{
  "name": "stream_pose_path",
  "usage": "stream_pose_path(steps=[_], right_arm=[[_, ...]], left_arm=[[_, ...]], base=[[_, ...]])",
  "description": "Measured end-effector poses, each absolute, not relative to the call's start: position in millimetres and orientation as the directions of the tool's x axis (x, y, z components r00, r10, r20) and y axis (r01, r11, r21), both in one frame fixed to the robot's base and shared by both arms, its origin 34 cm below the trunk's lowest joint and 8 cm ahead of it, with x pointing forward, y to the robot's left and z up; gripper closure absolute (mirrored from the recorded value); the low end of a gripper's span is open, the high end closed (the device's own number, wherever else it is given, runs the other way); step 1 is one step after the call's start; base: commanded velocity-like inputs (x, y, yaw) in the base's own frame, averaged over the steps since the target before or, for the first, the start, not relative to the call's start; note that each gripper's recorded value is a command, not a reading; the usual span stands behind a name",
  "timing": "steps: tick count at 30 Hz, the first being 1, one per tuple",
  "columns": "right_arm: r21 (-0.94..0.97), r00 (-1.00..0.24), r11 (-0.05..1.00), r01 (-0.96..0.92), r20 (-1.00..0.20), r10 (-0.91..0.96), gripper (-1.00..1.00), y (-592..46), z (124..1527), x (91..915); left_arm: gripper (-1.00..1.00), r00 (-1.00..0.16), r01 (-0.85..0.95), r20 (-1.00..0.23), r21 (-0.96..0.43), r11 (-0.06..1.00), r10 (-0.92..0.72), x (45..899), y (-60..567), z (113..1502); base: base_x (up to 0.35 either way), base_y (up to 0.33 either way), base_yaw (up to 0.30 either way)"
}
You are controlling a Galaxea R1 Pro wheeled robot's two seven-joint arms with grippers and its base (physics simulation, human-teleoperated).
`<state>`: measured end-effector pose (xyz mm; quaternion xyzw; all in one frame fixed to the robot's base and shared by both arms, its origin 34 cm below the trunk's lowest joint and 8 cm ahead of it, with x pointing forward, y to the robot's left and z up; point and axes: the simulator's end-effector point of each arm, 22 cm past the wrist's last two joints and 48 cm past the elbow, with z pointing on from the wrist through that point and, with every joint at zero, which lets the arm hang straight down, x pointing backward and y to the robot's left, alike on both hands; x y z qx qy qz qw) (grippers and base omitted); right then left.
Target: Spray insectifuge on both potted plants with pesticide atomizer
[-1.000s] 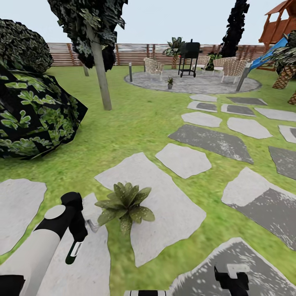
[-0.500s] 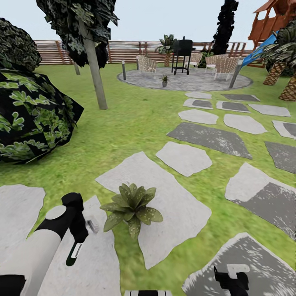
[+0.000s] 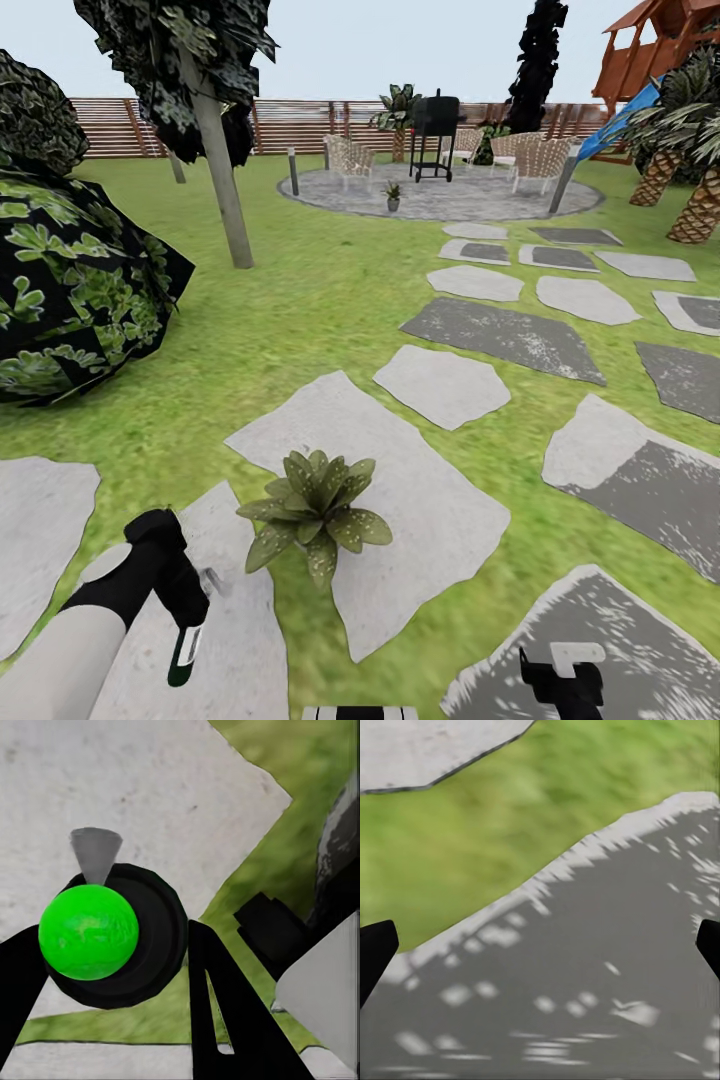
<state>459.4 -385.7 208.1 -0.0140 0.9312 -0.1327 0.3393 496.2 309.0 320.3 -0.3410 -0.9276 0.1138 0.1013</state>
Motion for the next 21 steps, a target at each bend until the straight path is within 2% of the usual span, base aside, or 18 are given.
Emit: stream_pose_path(steps=[8,12,14,17,19,21], right_arm=[[-0.256,-0.769,0.965,0.064,-0.628,-0.116,-1.0,-384.8,207.9,459.4],[-0.256,-0.77,0.965,0.063,-0.628,-0.116,-1.0,-384.8,207.9,459.4],[-0.256,-0.77,0.965,0.064,-0.628,-0.115,-1.0,-384.9,208.0,459.3],[-0.256,-0.77,0.964,0.065,-0.628,-0.115,-1.0,-385.4,208.1,459.3],[-0.258,-0.77,0.964,0.065,-0.627,-0.116,-1.0,-386.8,208.2,459.1],[-0.259,-0.77,0.964,0.065,-0.627,-0.117,-1.0,-387.9,208.3,459.0]], left_arm=[[1.0,-0.789,0.573,0.093,-0.249,0.781,0.608,495.7,325.9,315.1],[1.0,-0.784,0.578,0.093,-0.254,0.776,0.614,503.9,326.4,323.8],[1.0,-0.743,0.617,0.121,-0.257,0.744,0.659,527.4,324.4,351.5],[1.0,-0.692,0.686,0.176,-0.142,0.714,0.7,571.5,342.5,386.4],[1.0,-0.686,0.711,0.163,-0.058,0.701,0.709,613.4,345.8,417.2],[1.0,-0.681,0.722,0.135,-0.036,0.691,0.719,633.9,335.5,432.1]], base=[[-0.009,0.0,0.0],[-0.011,0.0,0.0],[-0.001,0.0,0.0],[0.0,0.0,0.0],[0.0,0.0,0.0],[0.0,0.0,0.0]])
